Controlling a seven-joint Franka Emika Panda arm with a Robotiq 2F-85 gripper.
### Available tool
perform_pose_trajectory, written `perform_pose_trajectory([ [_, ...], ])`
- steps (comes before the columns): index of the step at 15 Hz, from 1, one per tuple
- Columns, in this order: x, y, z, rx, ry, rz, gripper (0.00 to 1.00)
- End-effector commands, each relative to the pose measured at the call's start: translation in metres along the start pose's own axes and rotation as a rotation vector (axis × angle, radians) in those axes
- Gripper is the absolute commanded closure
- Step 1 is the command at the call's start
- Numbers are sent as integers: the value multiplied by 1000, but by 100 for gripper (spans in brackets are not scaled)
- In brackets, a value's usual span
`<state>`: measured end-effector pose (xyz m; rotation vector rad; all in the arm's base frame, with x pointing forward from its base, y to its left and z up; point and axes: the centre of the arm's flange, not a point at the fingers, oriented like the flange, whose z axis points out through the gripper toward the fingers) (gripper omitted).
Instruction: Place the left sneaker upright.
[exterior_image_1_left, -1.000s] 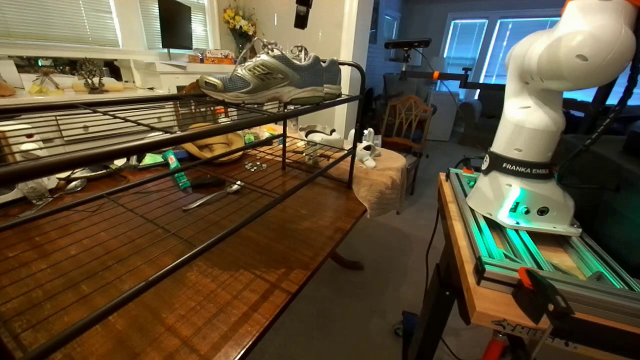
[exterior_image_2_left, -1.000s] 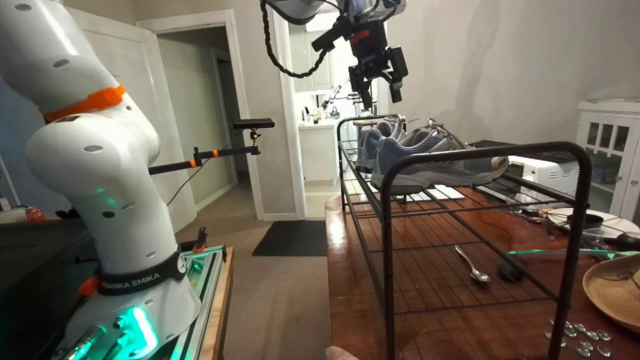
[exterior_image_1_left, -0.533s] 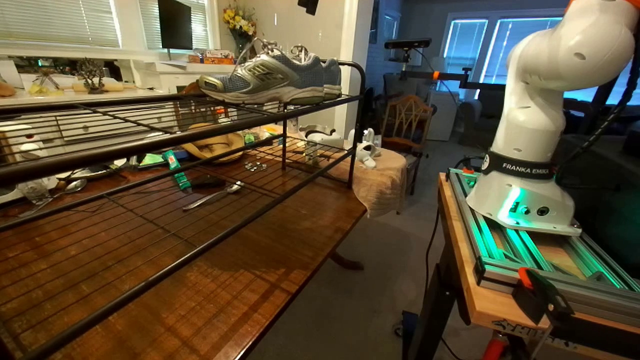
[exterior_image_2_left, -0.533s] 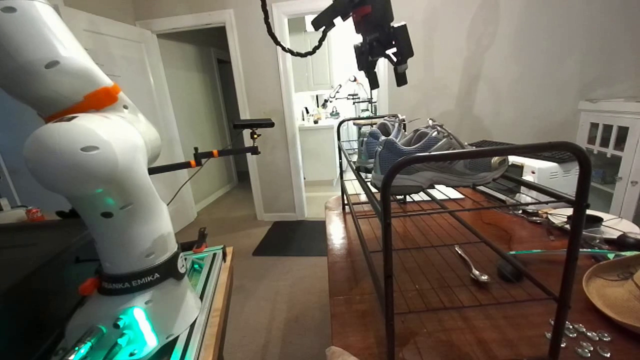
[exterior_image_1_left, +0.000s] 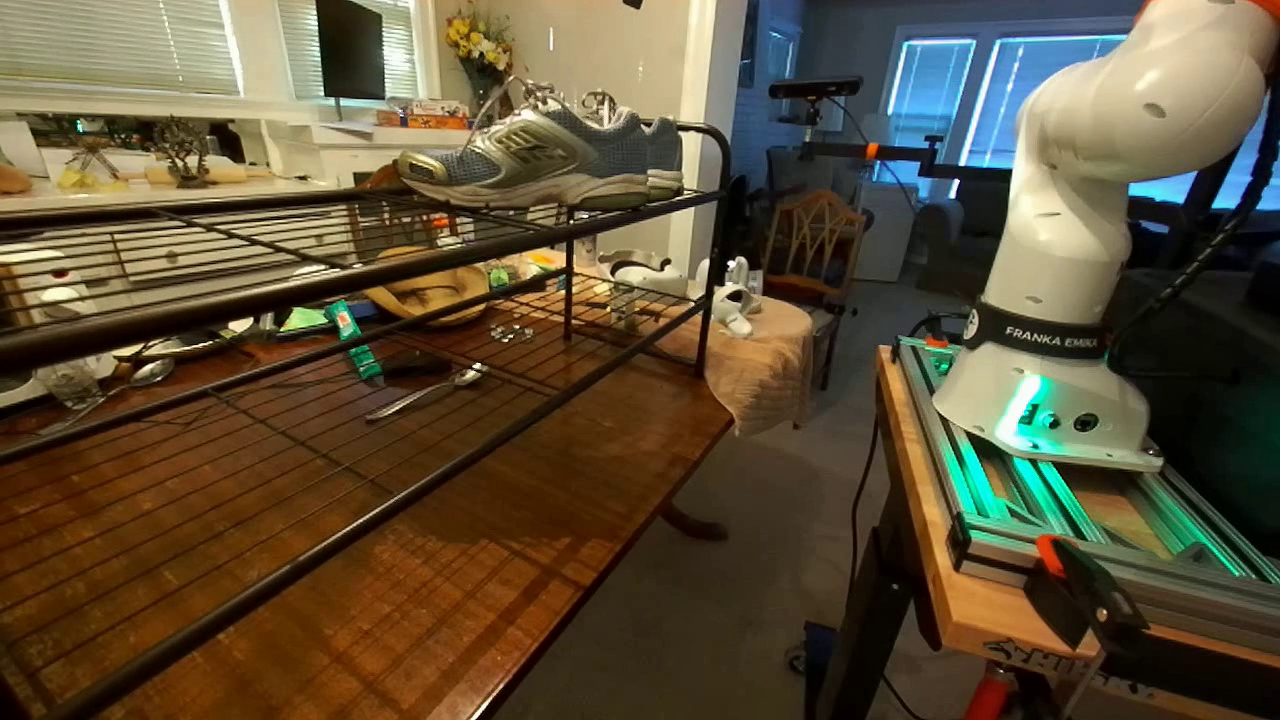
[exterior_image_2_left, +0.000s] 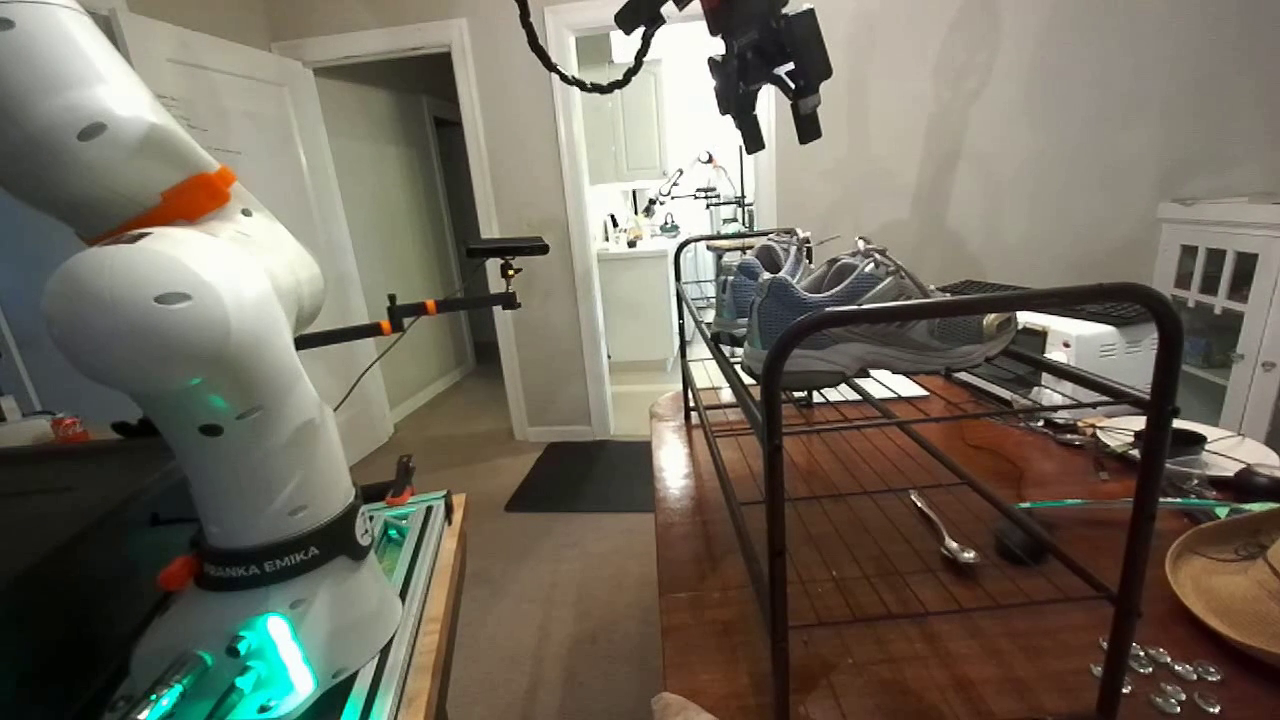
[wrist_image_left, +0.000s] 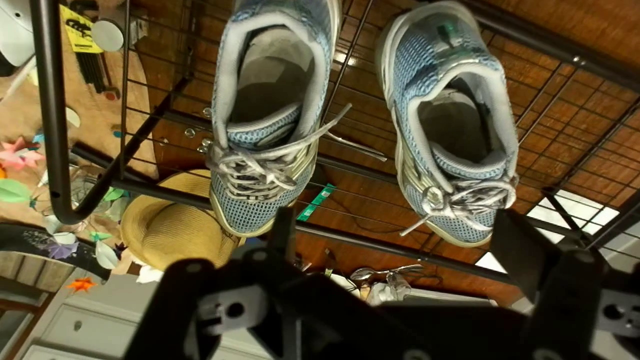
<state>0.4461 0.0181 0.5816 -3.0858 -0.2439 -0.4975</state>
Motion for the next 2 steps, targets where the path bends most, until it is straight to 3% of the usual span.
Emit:
perform_pose_trajectory([
  [1,0,0,1,0,-1,-1,0],
  [2,0,0,1,0,-1,-1,0],
])
